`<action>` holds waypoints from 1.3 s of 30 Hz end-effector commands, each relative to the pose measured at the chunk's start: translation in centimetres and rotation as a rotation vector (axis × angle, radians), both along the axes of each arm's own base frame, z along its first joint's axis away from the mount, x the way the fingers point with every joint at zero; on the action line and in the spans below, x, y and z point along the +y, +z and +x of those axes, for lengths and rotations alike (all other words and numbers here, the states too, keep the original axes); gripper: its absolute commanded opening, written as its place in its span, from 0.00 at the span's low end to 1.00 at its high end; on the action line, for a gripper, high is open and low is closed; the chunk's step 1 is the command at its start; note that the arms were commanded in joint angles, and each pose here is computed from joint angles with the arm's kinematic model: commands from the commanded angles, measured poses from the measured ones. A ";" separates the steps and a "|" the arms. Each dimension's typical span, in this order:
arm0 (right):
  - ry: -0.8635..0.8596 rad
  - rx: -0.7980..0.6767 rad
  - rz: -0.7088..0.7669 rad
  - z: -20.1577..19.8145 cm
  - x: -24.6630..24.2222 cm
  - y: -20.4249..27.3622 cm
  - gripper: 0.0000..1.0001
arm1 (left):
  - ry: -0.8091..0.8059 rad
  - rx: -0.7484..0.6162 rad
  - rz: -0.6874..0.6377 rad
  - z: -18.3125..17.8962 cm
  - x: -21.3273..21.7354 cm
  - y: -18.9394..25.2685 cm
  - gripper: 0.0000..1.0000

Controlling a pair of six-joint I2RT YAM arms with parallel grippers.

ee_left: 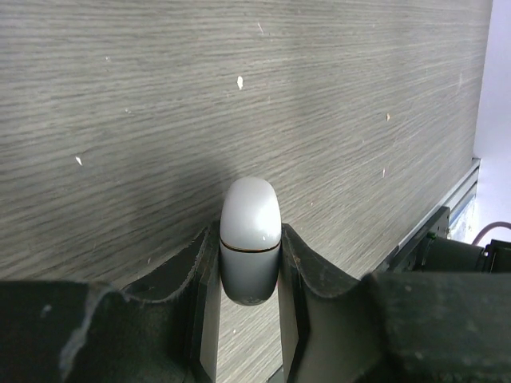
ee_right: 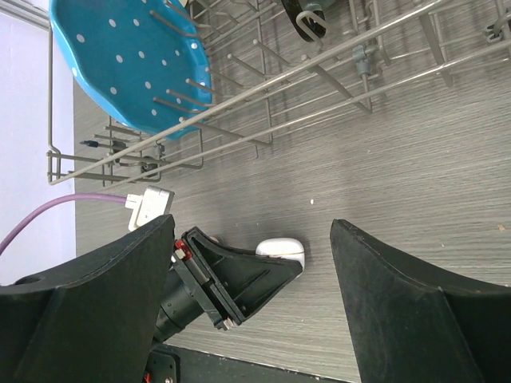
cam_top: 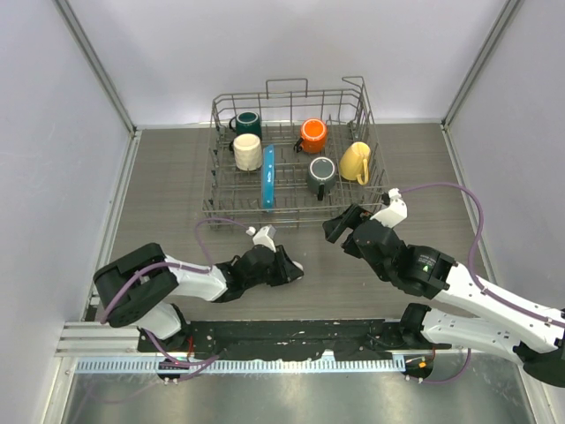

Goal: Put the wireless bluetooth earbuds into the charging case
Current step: Place the charging case at the center of the board, then reset both arms

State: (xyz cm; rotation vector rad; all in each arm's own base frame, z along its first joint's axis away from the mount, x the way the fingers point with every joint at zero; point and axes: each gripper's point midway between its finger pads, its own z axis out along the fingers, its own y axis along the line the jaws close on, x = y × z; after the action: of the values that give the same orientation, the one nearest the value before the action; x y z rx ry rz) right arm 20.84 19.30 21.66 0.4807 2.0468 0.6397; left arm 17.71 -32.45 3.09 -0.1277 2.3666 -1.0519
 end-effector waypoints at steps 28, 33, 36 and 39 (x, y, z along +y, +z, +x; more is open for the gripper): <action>-0.126 -0.070 -0.119 1.3 -3.6 0.1 0.84 | 0.168 -0.386 0.281 2.1 11.2 10.1 1.00; -0.202 -0.087 -0.211 1.3 -6.9 -0.3 0.85 | 0.193 -0.486 0.402 2.2 15.1 12.4 1.00; -0.240 -0.068 -0.287 1.3 -9.3 -0.8 0.89 | 0.239 -0.503 0.496 2.5 17.5 13.3 1.00; -0.229 -0.067 -0.346 1.5 -11.1 0.1 0.97 | 0.230 -0.534 0.521 3.0 18.3 14.7 1.00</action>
State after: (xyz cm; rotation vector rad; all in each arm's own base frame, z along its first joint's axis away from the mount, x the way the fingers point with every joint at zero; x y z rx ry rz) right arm 22.20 11.38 20.93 0.5349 1.9612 0.3041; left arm 19.84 -17.46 16.56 0.0106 2.0076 -0.4826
